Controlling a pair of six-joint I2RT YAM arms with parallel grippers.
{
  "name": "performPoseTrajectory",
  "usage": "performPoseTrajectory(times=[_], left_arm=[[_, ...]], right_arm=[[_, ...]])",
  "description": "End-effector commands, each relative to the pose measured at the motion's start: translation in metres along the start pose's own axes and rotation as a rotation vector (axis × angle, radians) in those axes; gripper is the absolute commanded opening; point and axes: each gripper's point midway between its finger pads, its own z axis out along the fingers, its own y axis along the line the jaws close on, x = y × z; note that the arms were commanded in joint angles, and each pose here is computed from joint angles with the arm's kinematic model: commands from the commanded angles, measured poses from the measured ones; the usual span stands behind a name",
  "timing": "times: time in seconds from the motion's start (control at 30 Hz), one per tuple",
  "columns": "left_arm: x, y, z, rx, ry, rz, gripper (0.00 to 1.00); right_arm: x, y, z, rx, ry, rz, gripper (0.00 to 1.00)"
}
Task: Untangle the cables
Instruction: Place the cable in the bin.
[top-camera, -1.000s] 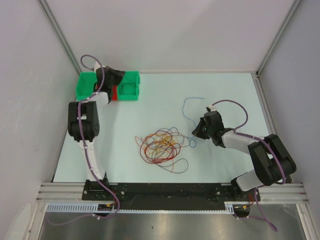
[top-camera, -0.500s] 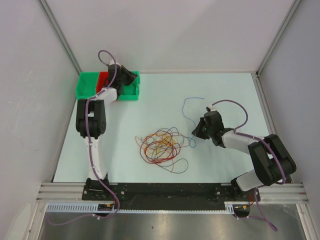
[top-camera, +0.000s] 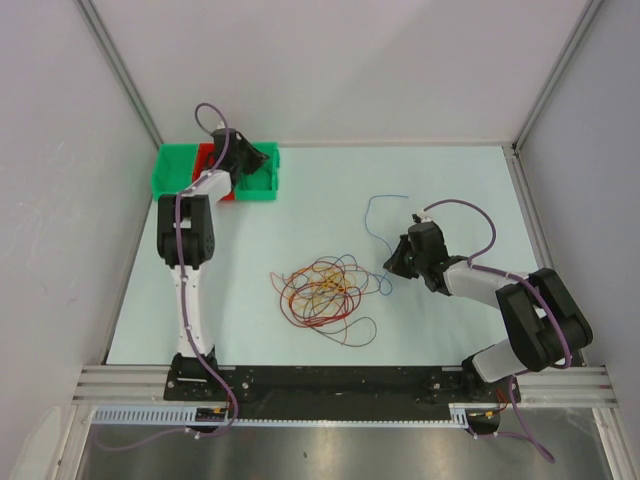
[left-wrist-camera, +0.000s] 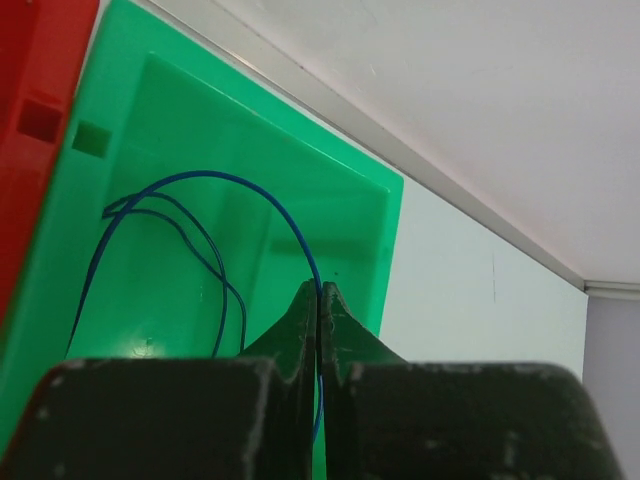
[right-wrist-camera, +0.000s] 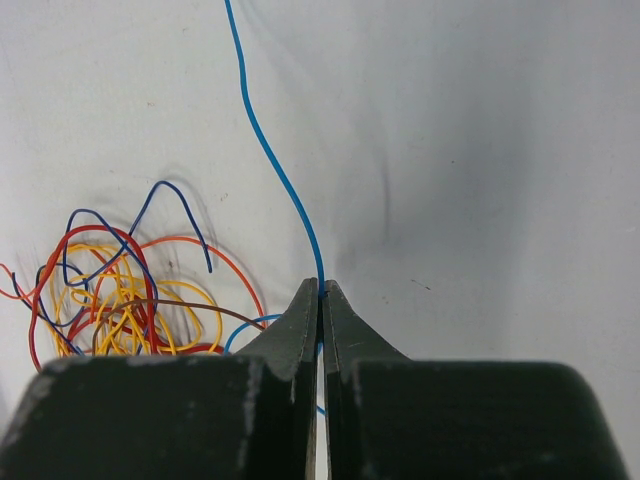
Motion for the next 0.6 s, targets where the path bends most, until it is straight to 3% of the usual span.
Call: performPoseTrajectory(times=[0.0,0.07,0.2,0.3,0.57], left_arm=[[-0.013,-0.004,0.005,-0.021,-0.013,0.036,0.01],[-0.003,0.001,0.009,-0.031,0.036,0.038,0.05],[-0.008,-0.017,0.002,0.009,0.066,0.058,0.36],[-0.014,-0.028,-0.007,0.017,0.06,0.074,0.46],[-0.036,-0.035,-0.032,-0.072,0.013,0.121,0.58]], right_arm=[[-0.007,0.003,0.001,-0.019,-0.026,-0.016,0.0],[-0.007,0.003,0.001,-0.021,-0.025,-0.016,0.0],[-0.007,0.003,0.001,-0.018,-0.024,-0.016,0.0],[-0.007,0.004,0.0,-0.02,-0.027,-0.014,0.0],[-0.007,0.003,0.0,-0.017,-0.026,-0.015,0.0]])
